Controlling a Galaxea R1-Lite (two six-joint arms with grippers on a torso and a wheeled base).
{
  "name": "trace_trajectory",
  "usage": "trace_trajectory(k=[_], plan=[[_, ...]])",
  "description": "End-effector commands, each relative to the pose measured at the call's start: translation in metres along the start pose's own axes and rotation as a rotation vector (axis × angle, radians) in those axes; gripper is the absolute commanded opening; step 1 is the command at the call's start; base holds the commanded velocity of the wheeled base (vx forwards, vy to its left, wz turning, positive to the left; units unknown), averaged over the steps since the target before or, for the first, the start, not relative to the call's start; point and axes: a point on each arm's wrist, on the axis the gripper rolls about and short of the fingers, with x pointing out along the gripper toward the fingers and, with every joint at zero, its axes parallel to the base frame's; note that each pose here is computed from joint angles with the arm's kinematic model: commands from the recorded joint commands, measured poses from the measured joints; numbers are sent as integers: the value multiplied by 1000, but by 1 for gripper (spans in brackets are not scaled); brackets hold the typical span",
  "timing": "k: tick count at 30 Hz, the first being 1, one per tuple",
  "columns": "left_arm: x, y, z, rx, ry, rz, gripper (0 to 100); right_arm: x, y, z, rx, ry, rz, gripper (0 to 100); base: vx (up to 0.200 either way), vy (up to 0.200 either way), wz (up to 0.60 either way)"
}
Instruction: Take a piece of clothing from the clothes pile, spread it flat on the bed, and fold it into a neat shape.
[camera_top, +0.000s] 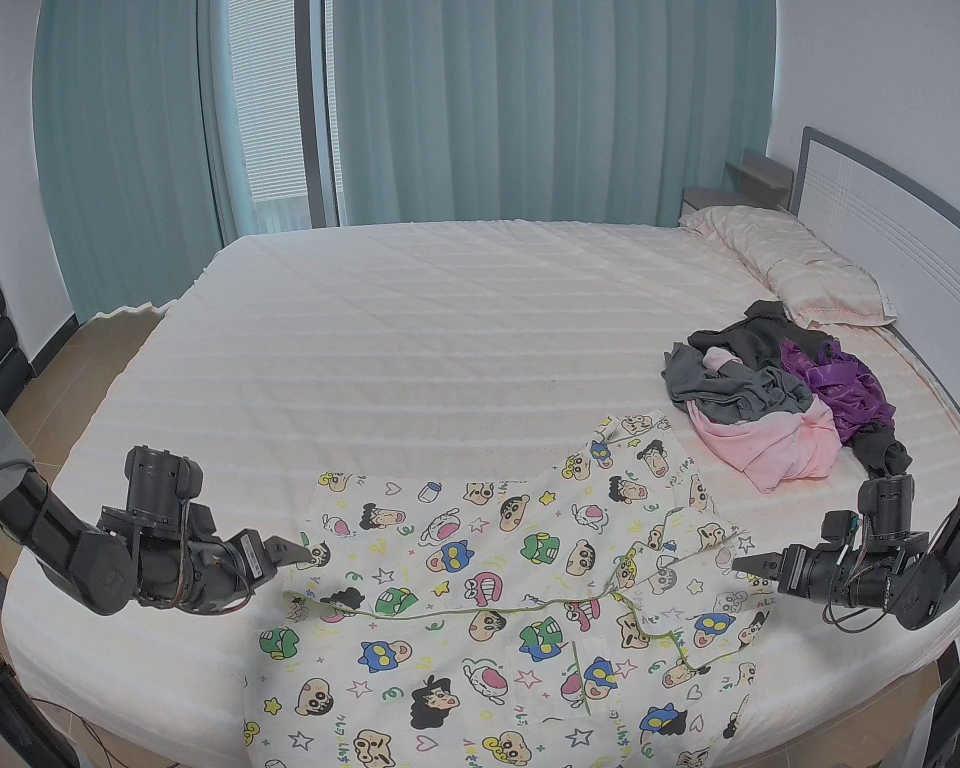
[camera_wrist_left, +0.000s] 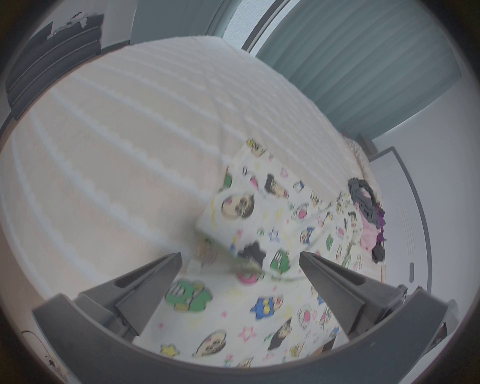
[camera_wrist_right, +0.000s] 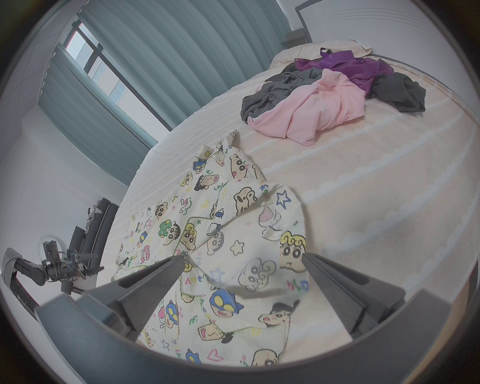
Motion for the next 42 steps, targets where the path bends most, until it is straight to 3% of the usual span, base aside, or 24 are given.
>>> trace_trajectory(k=[1,2,9,19,28,42], plan=[[-1,-8,16,4,-77,-15,100,0,0,0,0,1,-1,100,0,0,0],[5,-13,30,-1,-116,-12,100,0,1,0,-3,0,2,100,0,0,0],[60,-18,79,-21,-161,-5,100,-1,6,-2,-19,-1,-1,100,0,0,0],[130,-28,125,-37,-105,32,100,0,8,-3,-20,2,2,100,0,0,0],[170,-32,130,-20,-107,14,100,-1,7,-3,-4,-1,0,100,0,0,0],[166,-38,134,-47,-115,-10,100,0,8,-3,-5,1,-1,100,0,0,0]])
